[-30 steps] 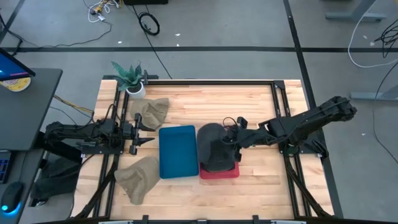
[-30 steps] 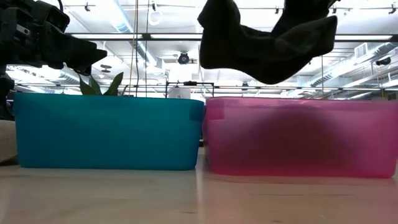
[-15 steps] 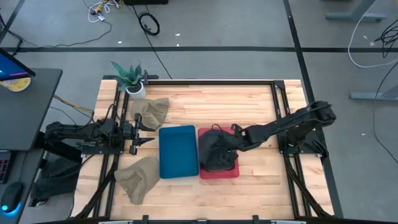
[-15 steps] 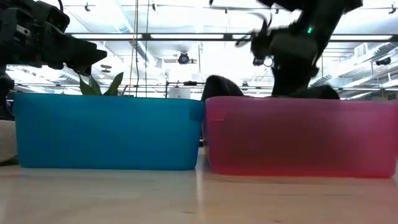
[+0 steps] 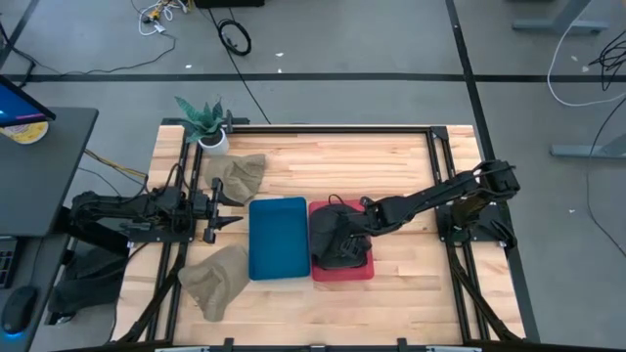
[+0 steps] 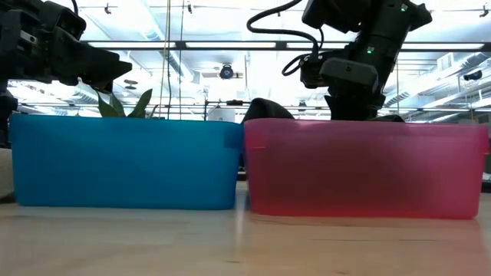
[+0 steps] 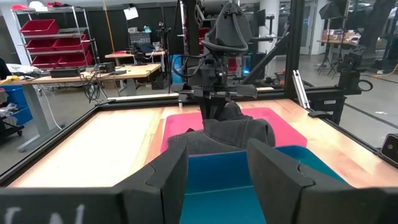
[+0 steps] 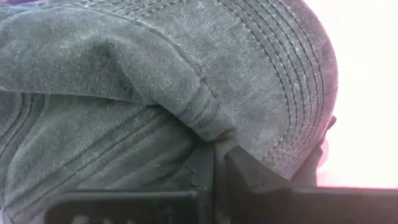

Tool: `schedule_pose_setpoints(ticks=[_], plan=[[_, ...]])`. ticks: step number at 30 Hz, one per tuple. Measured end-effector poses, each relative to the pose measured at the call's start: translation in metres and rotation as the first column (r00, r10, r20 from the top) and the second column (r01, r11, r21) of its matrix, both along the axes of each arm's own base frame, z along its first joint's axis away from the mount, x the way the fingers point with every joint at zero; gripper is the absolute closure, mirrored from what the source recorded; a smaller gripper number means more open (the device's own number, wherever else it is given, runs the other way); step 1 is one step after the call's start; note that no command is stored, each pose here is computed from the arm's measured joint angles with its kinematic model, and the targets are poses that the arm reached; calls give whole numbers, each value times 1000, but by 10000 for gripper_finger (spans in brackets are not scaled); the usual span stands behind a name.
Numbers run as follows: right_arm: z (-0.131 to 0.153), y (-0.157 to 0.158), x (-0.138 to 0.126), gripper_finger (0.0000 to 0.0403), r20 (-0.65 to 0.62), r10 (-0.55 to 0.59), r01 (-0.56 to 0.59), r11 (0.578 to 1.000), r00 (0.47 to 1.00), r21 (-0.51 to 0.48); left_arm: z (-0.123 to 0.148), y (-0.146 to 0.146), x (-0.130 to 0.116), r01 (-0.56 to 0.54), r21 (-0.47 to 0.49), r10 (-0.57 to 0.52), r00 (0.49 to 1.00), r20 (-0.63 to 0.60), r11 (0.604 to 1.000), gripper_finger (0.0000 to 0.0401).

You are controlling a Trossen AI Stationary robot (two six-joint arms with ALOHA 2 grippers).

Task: Pick & Place hat
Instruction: Put the black cap into the pink bin

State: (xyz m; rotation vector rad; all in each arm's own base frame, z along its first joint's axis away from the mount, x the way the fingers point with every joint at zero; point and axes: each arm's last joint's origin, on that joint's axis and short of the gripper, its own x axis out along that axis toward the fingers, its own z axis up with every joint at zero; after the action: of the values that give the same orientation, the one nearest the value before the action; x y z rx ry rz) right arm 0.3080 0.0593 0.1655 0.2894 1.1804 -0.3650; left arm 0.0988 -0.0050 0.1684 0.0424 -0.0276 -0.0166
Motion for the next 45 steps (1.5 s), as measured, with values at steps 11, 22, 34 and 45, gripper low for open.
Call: schedule_pose_setpoints(ticks=[11,22,34,45], plan=[[15,-1,-5,292,50,-4,5,1000,999,-22,0,0,0,0,0,0,1000,0,1000,231],[22,0,-3,197,36,27,-27,1000,999,-8,0,0,0,0,0,0,1000,0,1000,231],[61,5,21,175,189,114,-124,991,975,41,0,0,0,0,0,0,1000,0,1000,231],[67,21,43,179,480,405,-481,876,778,39,0,0,0,0,0,0,1000,0,1000,231]])
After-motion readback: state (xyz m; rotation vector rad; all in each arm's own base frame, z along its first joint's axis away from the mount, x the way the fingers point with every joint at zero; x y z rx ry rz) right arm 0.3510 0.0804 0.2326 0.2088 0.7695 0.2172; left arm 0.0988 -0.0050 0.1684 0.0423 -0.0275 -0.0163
